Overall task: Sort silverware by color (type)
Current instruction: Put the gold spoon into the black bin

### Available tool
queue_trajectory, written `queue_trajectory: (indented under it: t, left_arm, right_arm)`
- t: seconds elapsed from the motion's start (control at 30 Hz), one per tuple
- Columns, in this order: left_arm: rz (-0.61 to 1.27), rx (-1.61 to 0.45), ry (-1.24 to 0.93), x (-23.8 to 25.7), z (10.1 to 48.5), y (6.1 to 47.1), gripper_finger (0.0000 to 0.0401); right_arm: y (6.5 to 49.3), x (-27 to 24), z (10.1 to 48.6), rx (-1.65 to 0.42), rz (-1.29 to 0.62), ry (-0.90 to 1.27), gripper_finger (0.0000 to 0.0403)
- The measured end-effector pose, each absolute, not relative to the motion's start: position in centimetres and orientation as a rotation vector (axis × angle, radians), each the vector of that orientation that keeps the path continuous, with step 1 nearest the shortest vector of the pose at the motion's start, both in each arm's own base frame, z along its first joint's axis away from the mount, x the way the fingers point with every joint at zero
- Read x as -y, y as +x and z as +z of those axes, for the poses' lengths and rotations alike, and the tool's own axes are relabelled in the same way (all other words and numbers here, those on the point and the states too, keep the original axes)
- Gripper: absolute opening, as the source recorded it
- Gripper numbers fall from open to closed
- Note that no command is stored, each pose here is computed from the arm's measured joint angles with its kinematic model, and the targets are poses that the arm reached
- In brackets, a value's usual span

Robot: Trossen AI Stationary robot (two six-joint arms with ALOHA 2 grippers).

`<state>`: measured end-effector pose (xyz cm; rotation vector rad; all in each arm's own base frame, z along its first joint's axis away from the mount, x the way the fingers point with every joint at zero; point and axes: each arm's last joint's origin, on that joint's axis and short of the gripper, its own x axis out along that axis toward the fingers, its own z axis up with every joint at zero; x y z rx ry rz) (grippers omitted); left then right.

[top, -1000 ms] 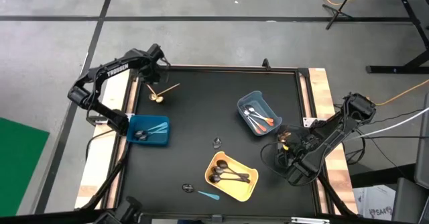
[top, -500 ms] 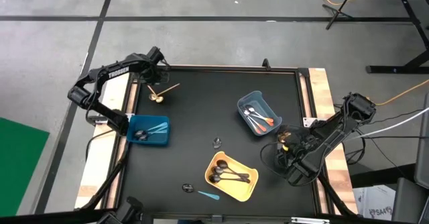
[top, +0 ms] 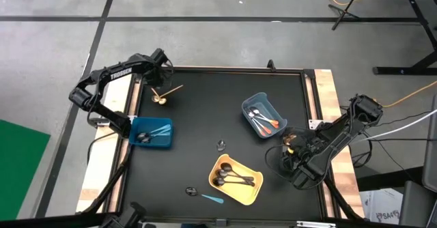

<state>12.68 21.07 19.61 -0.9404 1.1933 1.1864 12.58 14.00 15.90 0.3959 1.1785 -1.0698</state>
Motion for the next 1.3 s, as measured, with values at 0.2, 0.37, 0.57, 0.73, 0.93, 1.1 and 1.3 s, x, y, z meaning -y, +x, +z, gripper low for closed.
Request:
queue_trajectory:
  t: [0.2, 0.37, 0.57, 0.73, 0.93, 1.1, 1.3]
  left_arm:
    - [1.173, -1.237, -1.003, -20.5, 19.5, 12.4, 0.0084]
    - [1.229, -1.178, -1.100, -20.3, 19.5, 12.7, 0.0084]
    - [1.114, -1.172, -1.154, -19.2, 19.5, 14.4, 0.0084]
    - [1.179, -1.151, -1.178, -18.6, 19.5, 15.2, 0.0084]
    - [1.264, -1.102, -1.245, -18.3, 19.5, 15.5, 0.0084]
    - [1.332, -1.089, -1.319, -17.5, 18.7, 15.5, 0.0085]
    - [1.447, -1.039, -1.400, -17.0, 17.3, 15.0, 0.0085]
  right_arm:
    - [12.6, -14.0, 15.9, -1.179, -1.068, 0.395, 0.0099]
    - [12.6, -14.0, 15.9, -1.179, -1.066, 0.397, 0.0099]
    - [12.6, -14.0, 15.9, -1.178, -1.066, 0.397, 0.0099]
    - [12.6, -14.0, 15.9, -1.178, -1.066, 0.397, 0.0099]
    - [12.6, -14.1, 15.9, -1.178, -1.061, 0.404, 0.0099]
    - [12.7, -14.2, 15.8, -1.176, -1.050, 0.420, 0.0099]
    - [12.8, -14.2, 15.8, -1.174, -1.047, 0.424, 0.0099]
